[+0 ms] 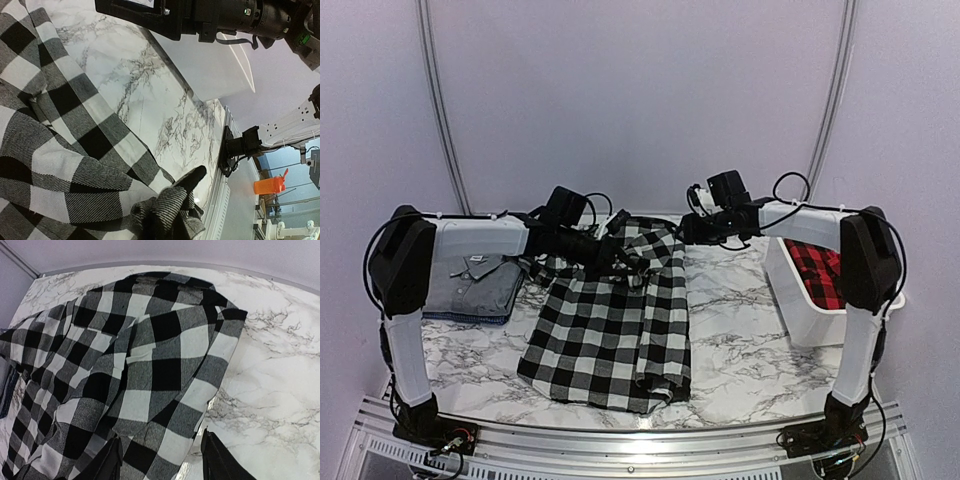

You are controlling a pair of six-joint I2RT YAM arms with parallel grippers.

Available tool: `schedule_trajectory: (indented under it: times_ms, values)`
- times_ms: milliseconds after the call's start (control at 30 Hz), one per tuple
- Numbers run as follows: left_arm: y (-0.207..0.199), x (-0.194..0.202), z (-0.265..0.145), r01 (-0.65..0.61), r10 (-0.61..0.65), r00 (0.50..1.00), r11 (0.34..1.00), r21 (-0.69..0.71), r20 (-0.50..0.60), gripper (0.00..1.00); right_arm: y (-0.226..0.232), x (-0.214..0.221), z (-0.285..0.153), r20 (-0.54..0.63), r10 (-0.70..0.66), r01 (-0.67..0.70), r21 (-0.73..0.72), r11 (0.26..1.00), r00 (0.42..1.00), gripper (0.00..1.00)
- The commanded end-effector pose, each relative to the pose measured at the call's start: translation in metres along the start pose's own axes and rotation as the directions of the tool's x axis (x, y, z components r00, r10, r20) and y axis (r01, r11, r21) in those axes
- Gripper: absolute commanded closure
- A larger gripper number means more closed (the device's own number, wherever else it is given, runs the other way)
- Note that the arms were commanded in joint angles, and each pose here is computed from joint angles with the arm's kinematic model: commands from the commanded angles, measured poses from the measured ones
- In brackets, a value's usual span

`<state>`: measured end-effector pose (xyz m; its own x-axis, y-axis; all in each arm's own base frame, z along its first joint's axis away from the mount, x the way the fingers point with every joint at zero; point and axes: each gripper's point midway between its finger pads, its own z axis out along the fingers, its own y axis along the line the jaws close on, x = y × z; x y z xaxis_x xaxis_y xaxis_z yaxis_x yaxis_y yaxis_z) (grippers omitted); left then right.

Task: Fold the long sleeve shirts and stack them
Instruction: Fold the sleeve of the 1/3-folded shirt.

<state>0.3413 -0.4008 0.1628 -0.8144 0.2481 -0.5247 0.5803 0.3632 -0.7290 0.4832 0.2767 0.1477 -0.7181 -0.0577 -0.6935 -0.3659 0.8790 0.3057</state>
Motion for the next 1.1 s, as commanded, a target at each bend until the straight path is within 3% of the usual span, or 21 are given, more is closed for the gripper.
schedule_trajectory:
  times_ms: [0,433,833,900,1067]
  values:
    - [-0.012,0.032,0.012,-0.022,0.027,0.992,0.999,0.048,-0.122,0.97,0.020,-0.004,-0.027,0.048,-0.029,0.030,-0.022,0.999,0.998,0.50]
    - [-0.024,0.093,0.054,-0.013,0.036,0.947,0.997,0.073,-0.318,0.91,0.032,0.047,-0.053,-0.027,-0.050,0.049,-0.023,0.999,0.998,0.50]
    - [-0.046,0.104,0.064,-0.024,0.060,0.929,0.994,0.103,-0.365,0.89,0.045,0.086,-0.061,-0.107,-0.074,0.071,-0.031,0.997,0.992,0.50]
    - [-0.049,0.104,0.063,-0.030,0.066,0.927,0.994,0.103,-0.368,0.82,0.047,0.086,-0.064,-0.106,-0.074,0.071,-0.034,0.997,0.992,0.50]
    - [-0.050,0.110,0.061,-0.034,0.067,0.923,0.995,0.091,-0.379,0.36,0.044,0.095,-0.073,-0.122,-0.076,0.073,-0.027,0.997,0.990,0.49]
